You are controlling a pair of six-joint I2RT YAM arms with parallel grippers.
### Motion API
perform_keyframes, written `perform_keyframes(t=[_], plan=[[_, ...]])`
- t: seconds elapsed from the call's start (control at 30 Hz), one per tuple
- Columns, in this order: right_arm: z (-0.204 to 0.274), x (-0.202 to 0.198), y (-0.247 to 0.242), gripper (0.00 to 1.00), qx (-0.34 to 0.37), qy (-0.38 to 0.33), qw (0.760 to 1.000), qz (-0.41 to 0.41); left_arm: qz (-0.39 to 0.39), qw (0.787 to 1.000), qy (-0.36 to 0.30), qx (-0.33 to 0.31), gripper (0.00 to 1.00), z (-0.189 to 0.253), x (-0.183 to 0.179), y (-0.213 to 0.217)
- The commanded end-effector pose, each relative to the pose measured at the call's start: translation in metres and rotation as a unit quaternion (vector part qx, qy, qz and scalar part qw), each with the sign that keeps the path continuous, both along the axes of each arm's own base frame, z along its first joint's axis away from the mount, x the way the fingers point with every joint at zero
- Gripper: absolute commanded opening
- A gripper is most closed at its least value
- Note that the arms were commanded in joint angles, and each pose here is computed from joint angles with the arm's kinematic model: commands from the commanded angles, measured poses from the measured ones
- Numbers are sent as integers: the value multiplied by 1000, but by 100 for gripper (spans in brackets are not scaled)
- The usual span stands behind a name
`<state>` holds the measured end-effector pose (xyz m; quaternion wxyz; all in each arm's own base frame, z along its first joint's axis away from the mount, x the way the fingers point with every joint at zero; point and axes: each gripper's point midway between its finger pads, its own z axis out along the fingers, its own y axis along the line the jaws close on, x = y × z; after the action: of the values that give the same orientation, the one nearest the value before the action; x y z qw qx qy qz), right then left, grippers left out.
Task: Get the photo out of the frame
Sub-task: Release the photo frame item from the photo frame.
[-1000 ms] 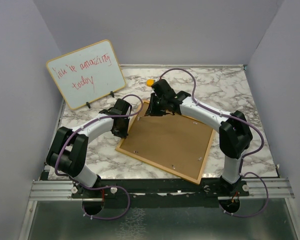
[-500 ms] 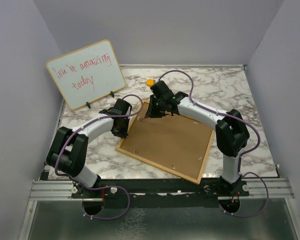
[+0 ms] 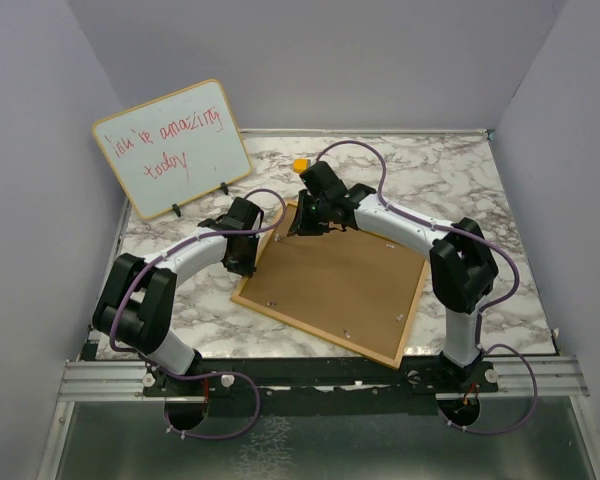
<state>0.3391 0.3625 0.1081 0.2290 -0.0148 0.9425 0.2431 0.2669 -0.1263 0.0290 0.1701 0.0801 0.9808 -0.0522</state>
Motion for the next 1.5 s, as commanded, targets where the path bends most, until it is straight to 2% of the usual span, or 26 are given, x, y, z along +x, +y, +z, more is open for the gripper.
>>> perform_keyframes(t=[0.0,0.47,0.9,1.3,1.47], plan=[[-9,-1,8,1,2,8,1000,13,11,1000,-2,24,8,-4,1,11],[-15,-1,9,1,-1,16,1000,12,10,1000,-2,24,8,-4,0,10],[16,-1,-1,1,5,-18,1000,2,11,1000,-2,25,14,-4,0,11],[26,17,11,0,14,-38,999,-9,11,1000,-1,25,15,-5,0,11],[26,20,-4,0,-10,-46,998,-40,10,1000,-3,23,15,-3,1,10]])
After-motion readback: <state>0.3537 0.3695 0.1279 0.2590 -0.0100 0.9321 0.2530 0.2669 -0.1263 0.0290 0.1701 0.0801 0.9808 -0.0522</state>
